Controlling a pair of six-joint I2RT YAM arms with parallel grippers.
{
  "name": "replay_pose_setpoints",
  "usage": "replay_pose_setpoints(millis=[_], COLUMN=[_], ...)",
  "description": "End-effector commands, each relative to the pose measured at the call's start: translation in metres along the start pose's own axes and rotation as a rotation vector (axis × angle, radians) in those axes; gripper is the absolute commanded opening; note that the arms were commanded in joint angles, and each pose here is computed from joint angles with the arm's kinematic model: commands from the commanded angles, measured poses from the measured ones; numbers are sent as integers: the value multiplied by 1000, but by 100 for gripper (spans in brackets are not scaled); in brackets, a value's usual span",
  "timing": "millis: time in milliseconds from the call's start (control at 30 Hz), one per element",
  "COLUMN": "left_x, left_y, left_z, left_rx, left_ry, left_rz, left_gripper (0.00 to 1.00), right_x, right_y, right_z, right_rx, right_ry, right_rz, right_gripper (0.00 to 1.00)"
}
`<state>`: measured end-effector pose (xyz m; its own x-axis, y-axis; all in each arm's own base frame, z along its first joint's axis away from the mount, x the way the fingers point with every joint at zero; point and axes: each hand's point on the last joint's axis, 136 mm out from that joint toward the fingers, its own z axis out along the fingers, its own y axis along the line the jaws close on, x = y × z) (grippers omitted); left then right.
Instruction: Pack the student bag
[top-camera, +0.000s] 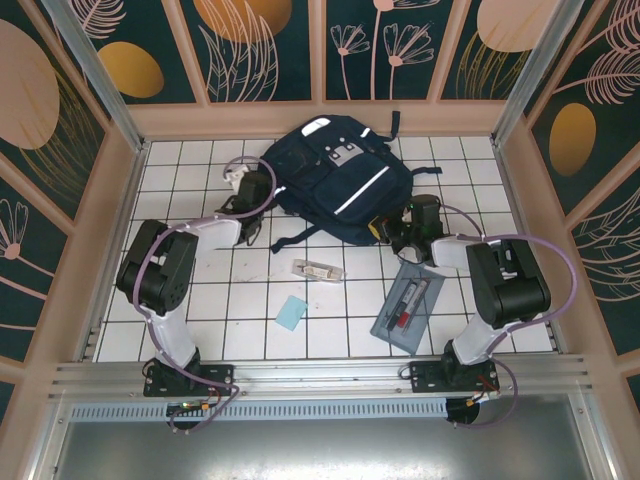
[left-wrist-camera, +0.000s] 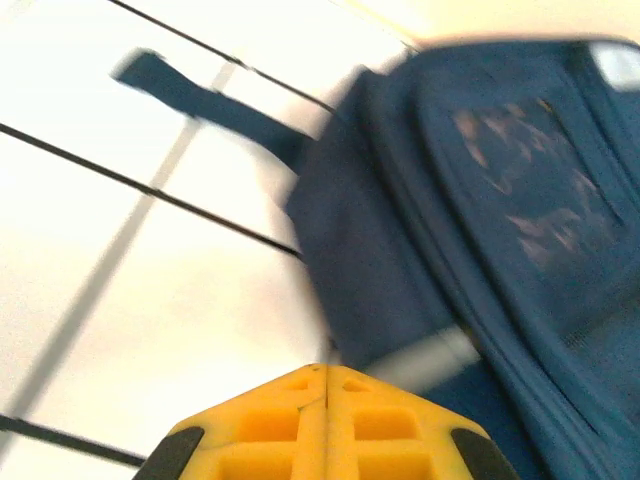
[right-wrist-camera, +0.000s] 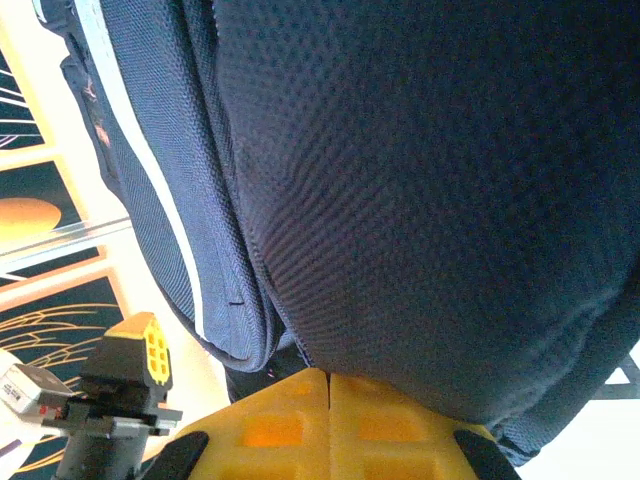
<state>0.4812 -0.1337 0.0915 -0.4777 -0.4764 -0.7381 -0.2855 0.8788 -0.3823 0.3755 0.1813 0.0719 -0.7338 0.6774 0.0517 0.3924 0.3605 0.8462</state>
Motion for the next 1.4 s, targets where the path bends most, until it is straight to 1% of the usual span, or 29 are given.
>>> replay_pose_setpoints(millis=[0,67,100,133,167,200,233,267,300,333,400,500,600,667,800,867,900,967,1000,1033,1100,1167,1267,1367], left_x=[-18,-14,-12,-9,-7,-4,-1,2,4,6,12,27,48,59,77,81,84,89,92,93,94,96,97,94], left_y=[4,-4,-10,-17,-25,-36,-45,-56,-68,-78,-95,-119,-143,-157,-169,-170,-167,-164,-161,-160,-156,-150,-146,-156], left_z=[7,6,4,1,-4,-10,-15,-23,-31,-38,-50,-63,-70,-72,-65,-60,-56,-51,-49,-48,-44,-36,-20,-9], left_rx=[-33,4,34,71,112,170,218,275,339,388,456,538,583,603,600,586,562,528,511,501,483,445,403,424], left_ry=[-44,-8,17,43,77,117,149,187,221,249,295,365,431,461,500,507,511,518,522,523,514,496,474,469], left_rz=[26,37,39,39,33,21,6,-12,-34,-43,-65,-90,-103,-109,-141,-156,-156,-155,-154,-153,-149,-136,-116,-107], left_gripper=[0,0,0,0,1,20,38,52,58,59,61,63,63,64,64,65,66,66,66,66,67,67,68,68], right_x=[-12,-8,-5,-2,1,4,5,6,3,-2,-23,-54,-84,-100,-116,-118,-117,-110,-105,-100,-84,-59,-20,9], right_y=[4,15,23,31,37,44,51,57,62,64,67,70,66,58,49,40,32,18,9,2,-10,-15,-9,-3], right_z=[-6,-5,-4,-5,-5,-7,-10,-15,-20,-27,-44,-66,-74,-70,-45,-35,-29,-19,-15,-12,-4,5,18,28], right_rx=[8,-24,-38,-43,-36,-25,-15,0,19,52,131,182,236,274,249,242,249,245,248,250,257,247,200,194], right_ry=[-64,-37,-17,-2,15,25,27,27,12,-15,-112,-208,-252,-260,-211,-194,-178,-140,-122,-104,-65,-19,50,97], right_rz=[-40,-66,-85,-107,-133,-168,-202,-240,-281,-317,-405,-469,-503,-513,-521,-496,-474,-436,-416,-406,-391,-392,-413,-427], right_gripper=[0,0,11,27,46,57,62,65,68,70,75,75,75,74,73,67,59,43,37,34,30,27,26,26])
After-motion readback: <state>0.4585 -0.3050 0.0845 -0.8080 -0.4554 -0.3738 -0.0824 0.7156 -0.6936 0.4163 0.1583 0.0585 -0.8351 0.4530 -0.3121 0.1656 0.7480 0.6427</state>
